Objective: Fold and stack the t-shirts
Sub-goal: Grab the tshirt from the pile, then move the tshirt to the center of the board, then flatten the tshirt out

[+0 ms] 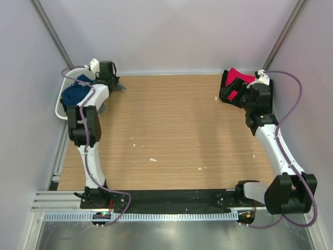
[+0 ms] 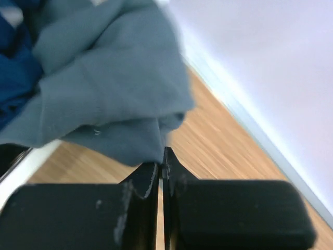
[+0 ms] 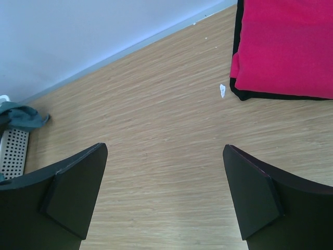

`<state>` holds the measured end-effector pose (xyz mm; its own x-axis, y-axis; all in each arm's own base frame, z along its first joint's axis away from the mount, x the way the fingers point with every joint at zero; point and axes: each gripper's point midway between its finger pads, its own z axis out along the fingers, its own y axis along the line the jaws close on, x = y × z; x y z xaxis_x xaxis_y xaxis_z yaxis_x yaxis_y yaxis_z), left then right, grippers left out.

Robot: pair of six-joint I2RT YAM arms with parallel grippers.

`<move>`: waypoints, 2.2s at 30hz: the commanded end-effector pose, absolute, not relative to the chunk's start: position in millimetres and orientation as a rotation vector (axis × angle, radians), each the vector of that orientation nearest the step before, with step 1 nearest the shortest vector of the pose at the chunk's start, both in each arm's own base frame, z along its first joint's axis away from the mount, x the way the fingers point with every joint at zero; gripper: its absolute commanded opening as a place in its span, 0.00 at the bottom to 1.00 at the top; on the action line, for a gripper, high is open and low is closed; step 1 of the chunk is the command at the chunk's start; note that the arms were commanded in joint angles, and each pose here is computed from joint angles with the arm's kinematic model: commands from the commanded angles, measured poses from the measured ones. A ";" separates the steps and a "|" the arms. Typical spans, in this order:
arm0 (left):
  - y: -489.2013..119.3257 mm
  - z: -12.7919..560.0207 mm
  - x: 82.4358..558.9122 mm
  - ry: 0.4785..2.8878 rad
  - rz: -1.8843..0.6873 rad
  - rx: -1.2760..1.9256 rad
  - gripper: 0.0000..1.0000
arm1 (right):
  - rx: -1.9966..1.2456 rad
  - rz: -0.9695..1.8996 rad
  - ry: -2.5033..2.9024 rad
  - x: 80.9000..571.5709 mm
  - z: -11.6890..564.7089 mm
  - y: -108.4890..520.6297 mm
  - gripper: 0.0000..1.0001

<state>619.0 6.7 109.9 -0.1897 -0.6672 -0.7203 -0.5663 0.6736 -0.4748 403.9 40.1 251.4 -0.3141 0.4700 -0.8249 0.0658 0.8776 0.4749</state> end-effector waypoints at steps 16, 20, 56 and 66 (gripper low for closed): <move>-195.5 523.1 390.9 1.587 -0.661 -0.088 0.00 | 0.586 0.326 1.791 336.3 293.5 11.8 1.00; -253.9 490.7 352.3 1.649 -0.786 -0.001 0.00 | 0.616 0.289 1.821 324.6 287.8 6.3 1.00; -112.0 114.1 210.1 2.149 -0.421 -0.736 0.86 | -0.789 0.321 2.053 381.3 149.6 367.8 1.00; -82.4 96.9 235.6 2.120 -0.452 -0.927 0.83 | -0.969 0.315 2.061 410.5 91.1 440.5 0.85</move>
